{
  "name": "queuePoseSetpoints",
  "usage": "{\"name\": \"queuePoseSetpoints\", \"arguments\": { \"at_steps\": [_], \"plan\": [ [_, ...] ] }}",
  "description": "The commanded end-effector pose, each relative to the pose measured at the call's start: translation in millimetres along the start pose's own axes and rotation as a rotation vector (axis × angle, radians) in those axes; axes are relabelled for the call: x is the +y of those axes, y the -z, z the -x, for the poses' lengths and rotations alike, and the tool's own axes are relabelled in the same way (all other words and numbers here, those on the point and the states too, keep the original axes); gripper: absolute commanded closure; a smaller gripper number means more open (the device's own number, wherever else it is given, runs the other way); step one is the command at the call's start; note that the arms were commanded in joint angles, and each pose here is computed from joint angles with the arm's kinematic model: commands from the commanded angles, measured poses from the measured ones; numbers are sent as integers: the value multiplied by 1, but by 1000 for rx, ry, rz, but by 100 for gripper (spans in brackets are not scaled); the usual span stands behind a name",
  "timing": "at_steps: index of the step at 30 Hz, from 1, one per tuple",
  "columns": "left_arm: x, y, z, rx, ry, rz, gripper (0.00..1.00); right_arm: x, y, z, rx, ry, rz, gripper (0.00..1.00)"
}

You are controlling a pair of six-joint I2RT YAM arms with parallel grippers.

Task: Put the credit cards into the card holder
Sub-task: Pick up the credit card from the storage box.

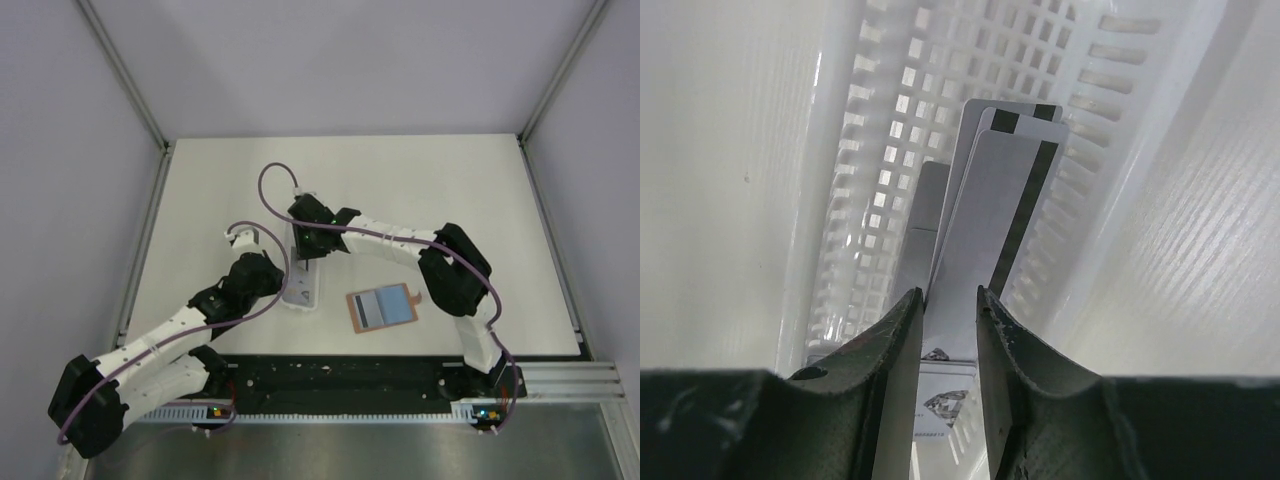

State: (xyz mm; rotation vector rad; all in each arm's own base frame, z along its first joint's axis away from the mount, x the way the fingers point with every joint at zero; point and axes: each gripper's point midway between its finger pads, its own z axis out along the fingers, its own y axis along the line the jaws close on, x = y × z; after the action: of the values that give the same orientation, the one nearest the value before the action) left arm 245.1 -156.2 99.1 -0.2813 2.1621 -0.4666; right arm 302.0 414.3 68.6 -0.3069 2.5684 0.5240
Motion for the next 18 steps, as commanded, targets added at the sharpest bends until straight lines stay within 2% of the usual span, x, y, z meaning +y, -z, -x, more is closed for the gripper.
{"name": "queuePoseSetpoints", "arguments": {
  "at_steps": [1,4,13,18],
  "plan": [
    [-5,3,19,-68,9,-8,100,-6,20,10,-42,13,-27,73],
    [-5,2,18,-66,7,-6,100,-8,19,9,-37,8,-31,74],
    [-5,2,18,-67,6,-9,100,-10,17,6,-26,10,-30,85],
    [-6,3,19,-70,4,-12,100,-12,18,5,-26,13,-34,87]
  ]
}}
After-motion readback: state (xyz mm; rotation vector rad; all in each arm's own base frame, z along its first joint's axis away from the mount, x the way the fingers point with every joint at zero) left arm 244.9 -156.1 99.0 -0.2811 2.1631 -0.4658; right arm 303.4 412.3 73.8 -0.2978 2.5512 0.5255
